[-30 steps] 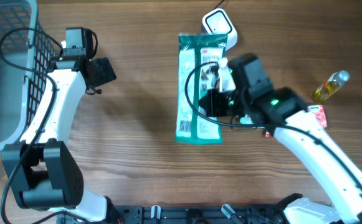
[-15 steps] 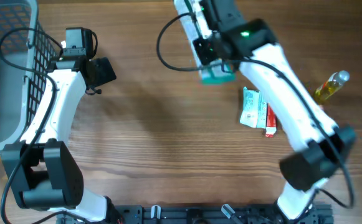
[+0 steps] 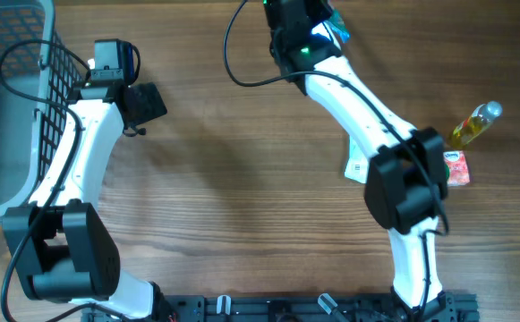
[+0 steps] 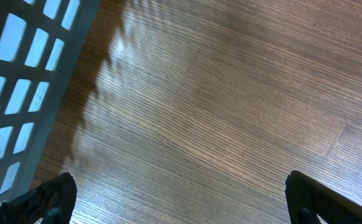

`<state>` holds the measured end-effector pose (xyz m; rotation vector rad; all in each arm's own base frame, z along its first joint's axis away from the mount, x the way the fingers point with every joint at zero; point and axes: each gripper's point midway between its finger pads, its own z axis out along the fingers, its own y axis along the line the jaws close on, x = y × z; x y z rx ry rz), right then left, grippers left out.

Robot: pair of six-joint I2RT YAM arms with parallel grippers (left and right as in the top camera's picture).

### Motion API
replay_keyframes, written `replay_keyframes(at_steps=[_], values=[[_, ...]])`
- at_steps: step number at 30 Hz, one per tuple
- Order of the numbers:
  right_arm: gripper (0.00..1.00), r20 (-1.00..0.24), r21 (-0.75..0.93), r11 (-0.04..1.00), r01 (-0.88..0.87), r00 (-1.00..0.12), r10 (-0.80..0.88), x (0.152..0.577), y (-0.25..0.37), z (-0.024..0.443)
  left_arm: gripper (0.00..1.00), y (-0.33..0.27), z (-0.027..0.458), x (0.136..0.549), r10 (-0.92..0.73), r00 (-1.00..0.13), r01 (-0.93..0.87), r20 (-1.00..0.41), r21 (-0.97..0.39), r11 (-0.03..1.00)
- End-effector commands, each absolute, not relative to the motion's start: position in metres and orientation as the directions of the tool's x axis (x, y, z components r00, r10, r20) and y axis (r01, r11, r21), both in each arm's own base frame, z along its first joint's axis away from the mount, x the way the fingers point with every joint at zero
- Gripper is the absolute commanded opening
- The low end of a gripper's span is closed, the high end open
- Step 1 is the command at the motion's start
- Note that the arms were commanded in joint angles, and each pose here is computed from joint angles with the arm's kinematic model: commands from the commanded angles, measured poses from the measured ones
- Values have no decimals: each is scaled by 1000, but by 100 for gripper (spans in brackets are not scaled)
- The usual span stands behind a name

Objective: Scan the item barcode
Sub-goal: 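Lift the gloves pack up to the white scanner with the right gripper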

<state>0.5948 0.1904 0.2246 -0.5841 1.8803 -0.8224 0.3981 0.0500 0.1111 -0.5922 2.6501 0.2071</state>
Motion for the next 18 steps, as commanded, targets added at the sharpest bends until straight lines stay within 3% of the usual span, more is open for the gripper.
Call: replay_keyframes(at_steps=[1,4,10,14,18], values=[[4,-483,-829,557,-59,-428,-764,608,191,198,100,53,115,400,-376,-817,-444,-438,60,894],[4,-480,-818,566,-106,-415,-773,614,201,167,100,53,115,400,-376,-817,-444,-438,60,894],[4,-636,-677,728,-113,-409,-655,610,223,150,100,53,115,400,-376,-817,-444,-438,60,894],[4,-674,-555,803,-217,-448,-587,598,242,123,100,53,115,400,-376,-817,-444,-438,60,894],[4,-698,-467,861,-201,-513,-499,589,241,109,100,53,115,400,-376,-817,-444,-438,60,894]])
